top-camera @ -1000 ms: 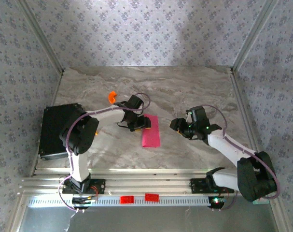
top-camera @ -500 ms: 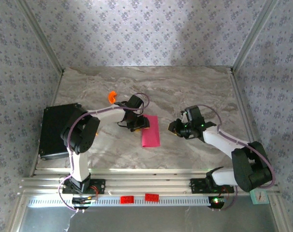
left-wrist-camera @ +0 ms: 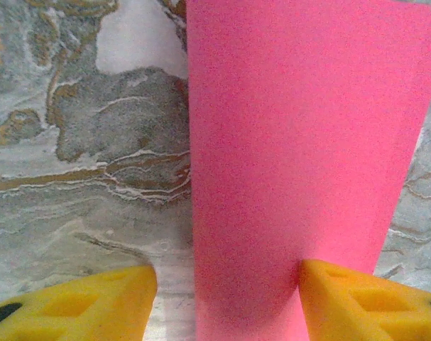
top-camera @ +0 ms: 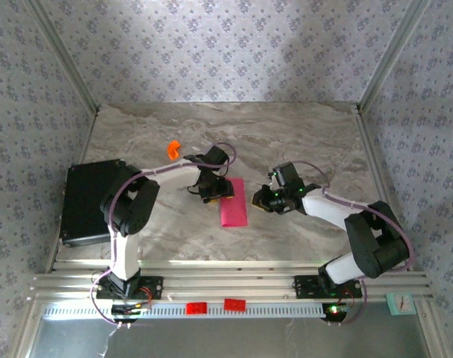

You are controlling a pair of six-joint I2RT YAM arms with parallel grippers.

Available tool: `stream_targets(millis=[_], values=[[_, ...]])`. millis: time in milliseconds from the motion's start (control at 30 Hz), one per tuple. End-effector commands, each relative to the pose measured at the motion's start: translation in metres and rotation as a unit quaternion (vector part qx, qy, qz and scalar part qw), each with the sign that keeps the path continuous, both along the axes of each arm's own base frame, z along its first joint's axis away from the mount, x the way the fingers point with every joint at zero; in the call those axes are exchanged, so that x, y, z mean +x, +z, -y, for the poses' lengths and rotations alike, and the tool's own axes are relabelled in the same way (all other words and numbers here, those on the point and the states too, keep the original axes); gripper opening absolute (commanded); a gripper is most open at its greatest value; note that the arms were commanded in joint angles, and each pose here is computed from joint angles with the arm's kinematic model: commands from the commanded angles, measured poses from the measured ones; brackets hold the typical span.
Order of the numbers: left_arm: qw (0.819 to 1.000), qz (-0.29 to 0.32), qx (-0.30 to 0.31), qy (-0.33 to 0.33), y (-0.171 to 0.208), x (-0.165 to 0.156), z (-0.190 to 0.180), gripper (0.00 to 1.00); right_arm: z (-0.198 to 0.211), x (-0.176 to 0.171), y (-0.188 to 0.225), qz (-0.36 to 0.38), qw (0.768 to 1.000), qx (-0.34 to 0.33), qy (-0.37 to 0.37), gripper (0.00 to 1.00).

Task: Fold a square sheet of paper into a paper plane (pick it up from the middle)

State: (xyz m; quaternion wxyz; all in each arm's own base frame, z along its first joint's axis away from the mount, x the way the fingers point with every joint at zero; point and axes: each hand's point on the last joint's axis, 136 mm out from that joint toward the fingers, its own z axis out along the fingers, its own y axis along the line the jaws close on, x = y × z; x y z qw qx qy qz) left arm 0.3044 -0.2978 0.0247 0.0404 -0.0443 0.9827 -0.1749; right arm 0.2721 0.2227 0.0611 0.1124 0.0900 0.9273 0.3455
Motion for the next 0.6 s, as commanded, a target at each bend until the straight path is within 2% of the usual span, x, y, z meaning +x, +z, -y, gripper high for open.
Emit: stream_targets(millis=[0, 133, 400, 567], values=[[0.996, -0.033, 0.077, 0.014, -0.044, -0.014, -0.021, 0.60, -0.013, 0.007, 0.003, 0.006, 1.000, 0.005, 0.010, 0.11], [0.997, -0.036, 0.069, 0.025, -0.046, -0.013, -0.018, 0.60, -0.024, 0.009, -0.005, -0.005, 1.000, 0.002, 0.019, 0.09], [0.998, -0.030, 0.060, -0.009, -0.044, -0.015, -0.012, 0.60, -0.044, 0.015, -0.020, -0.022, 0.999, -0.003, 0.037, 0.05], [0.998, -0.024, 0.055, -0.024, -0.040, -0.013, -0.009, 0.60, -0.043, 0.013, -0.037, -0.049, 0.998, -0.023, 0.045, 0.05]])
